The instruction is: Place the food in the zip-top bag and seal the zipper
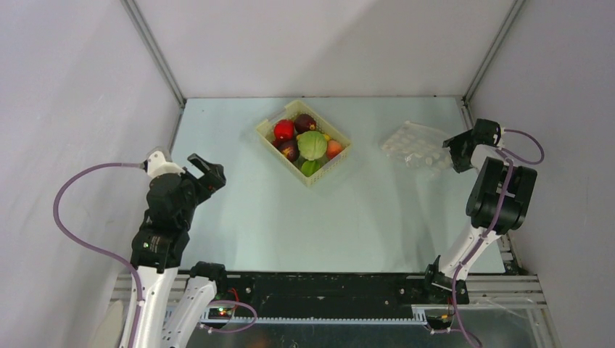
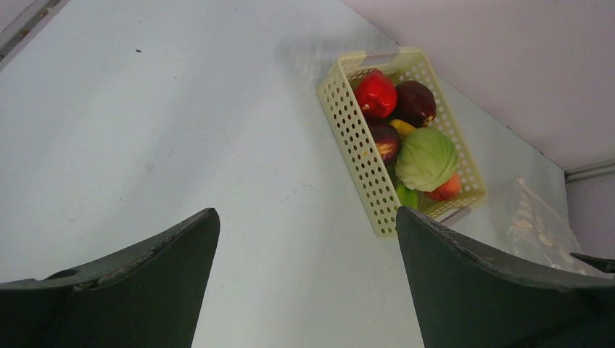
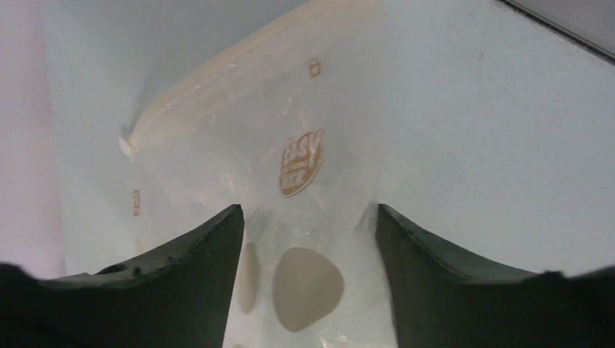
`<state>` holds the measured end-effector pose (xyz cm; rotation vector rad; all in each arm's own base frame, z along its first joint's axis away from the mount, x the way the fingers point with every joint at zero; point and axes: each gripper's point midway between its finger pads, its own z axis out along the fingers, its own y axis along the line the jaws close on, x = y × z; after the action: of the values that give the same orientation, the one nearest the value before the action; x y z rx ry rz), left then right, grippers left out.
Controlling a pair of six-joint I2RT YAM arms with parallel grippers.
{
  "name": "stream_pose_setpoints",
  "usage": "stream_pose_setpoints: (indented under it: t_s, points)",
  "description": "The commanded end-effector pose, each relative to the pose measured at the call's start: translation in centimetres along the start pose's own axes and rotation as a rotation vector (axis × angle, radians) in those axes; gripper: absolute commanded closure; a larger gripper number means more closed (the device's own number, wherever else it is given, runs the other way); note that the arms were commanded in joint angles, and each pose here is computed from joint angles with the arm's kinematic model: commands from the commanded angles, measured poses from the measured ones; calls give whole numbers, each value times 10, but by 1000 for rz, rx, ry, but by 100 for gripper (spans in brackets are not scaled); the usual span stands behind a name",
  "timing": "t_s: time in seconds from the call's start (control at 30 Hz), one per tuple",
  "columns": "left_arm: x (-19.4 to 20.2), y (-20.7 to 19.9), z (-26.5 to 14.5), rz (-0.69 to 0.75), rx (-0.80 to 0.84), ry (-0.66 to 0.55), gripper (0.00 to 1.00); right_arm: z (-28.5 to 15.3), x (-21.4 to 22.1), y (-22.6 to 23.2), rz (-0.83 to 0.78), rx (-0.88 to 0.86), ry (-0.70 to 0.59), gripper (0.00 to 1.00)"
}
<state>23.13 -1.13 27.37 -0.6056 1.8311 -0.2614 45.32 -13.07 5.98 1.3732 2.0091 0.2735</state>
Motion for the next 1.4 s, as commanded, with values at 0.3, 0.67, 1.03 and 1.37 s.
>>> stream_pose_setpoints:
  t_s: [0.3,0.67,1.03,1.37]
  points:
    - [11,6,-2,8,-3,28,2,-50,-37,50,-86,-150,-126,100]
    - [38,-12,-5,-30,119,137,2,-184,27,95,-641,-261,-322,99]
    - [66,-49,-9,-83,317,277,2,-303,194,120,-1387,-1042,-361,100]
    - [81,-113,-21,31,616,369,2,-416,265,83,-1507,-1719,-72,100]
